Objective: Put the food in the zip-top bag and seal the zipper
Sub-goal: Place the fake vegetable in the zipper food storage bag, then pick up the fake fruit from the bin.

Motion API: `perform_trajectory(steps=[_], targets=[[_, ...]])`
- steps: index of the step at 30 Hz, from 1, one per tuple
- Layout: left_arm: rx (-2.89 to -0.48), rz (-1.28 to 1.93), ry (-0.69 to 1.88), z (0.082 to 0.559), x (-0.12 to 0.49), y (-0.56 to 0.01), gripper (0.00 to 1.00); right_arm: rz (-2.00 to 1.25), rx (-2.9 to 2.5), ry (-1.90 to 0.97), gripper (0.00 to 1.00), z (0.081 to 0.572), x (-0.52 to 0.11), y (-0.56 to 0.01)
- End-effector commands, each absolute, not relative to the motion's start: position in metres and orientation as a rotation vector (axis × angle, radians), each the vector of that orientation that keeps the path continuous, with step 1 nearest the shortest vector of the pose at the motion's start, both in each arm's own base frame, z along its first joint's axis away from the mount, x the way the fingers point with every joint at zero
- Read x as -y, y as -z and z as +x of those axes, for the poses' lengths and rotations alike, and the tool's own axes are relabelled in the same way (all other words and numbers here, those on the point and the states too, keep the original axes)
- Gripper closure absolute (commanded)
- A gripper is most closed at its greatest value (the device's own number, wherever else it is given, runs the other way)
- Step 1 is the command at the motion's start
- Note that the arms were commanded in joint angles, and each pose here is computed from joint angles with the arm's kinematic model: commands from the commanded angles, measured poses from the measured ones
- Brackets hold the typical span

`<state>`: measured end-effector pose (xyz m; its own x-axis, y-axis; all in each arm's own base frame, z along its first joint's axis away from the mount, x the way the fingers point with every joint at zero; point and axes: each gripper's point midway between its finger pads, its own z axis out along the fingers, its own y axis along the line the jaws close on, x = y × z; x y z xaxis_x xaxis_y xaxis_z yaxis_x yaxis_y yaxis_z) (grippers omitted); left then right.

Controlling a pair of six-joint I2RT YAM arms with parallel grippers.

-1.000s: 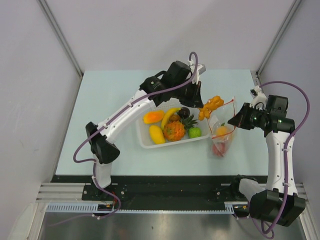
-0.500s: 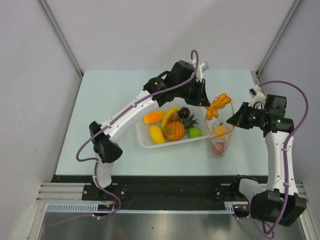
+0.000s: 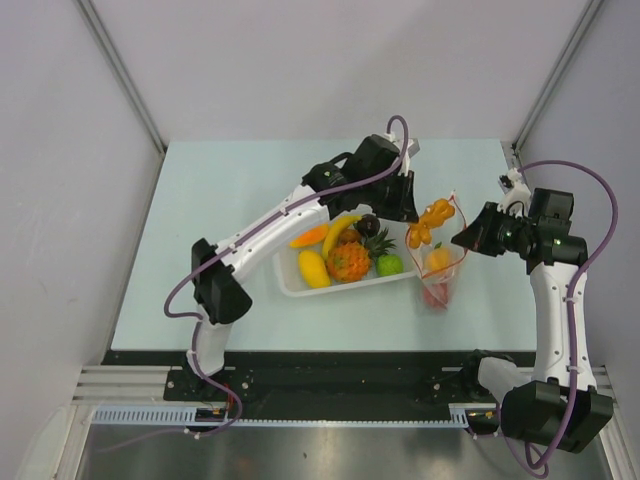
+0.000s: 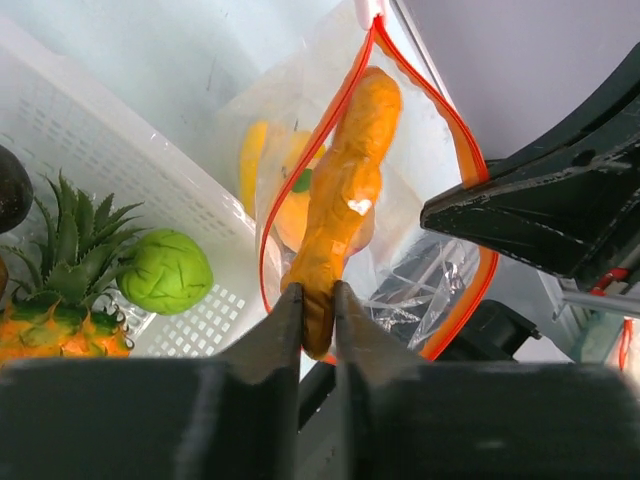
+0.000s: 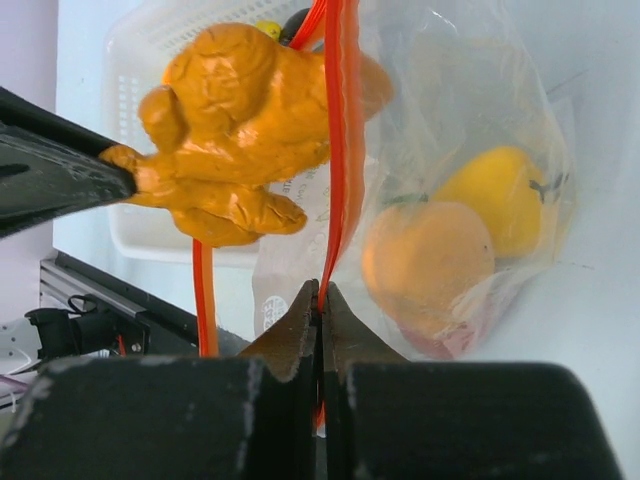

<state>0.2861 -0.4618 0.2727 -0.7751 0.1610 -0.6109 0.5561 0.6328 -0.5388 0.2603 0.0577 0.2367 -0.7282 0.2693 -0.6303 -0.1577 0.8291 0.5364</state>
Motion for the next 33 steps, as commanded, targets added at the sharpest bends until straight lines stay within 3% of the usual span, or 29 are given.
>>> perform_trajectory(steps=[1,4,5,6,8,14,16,20,22,25,29,33], targets=[[-2.264,0.559,1.026,0.290,0.470,-0.288,0.68,0.020,-2.165,-0.799,1.00,0.266,-0.067,-0.265],[-2.189,0.648,1.057,0.286,0.472,-0.303,0.47,0.018,-2.152,-0.814,1.00,0.268,-0.069,-0.268],[-2.151,0.678,1.064,0.285,0.472,-0.311,0.37,0.017,-2.150,-0.815,1.00,0.268,-0.069,-0.269],[-2.104,0.741,1.047,0.285,0.469,-0.315,0.16,0.016,-2.147,-0.821,1.00,0.268,-0.069,-0.270],[-2.039,0.793,0.966,0.289,0.453,-0.327,0.01,0.012,-2.140,-0.832,1.00,0.268,-0.069,-0.271],[-1.997,0.886,0.706,0.338,0.350,-0.317,0.00,0.017,-2.148,-0.817,1.00,0.266,-0.063,-0.266],[-2.017,0.993,0.775,0.334,0.327,-0.297,0.01,0.016,-2.153,-0.820,1.00,0.266,-0.063,-0.263],[-2.109,1.047,0.667,0.357,0.258,-0.261,0.08,0.014,-2.157,-0.811,1.00,0.269,-0.061,-0.261],[-2.129,1.131,0.659,0.346,0.246,-0.245,0.08,0.013,-2.159,-0.807,1.00,0.272,-0.060,-0.260],[-2.043,1.434,0.697,0.309,0.234,-0.197,0.08,0.016,-2.164,-0.806,1.00,0.276,-0.058,-0.257],[-1.694,1.803,0.665,0.289,0.227,-0.168,0.07,0.022,-2.179,-0.822,1.00,0.281,-0.058,-0.253],[-1.528,1.981,0.600,0.293,0.228,-0.142,0.08,0.033,-2.193,-0.848,1.00,0.284,-0.061,-0.249]])
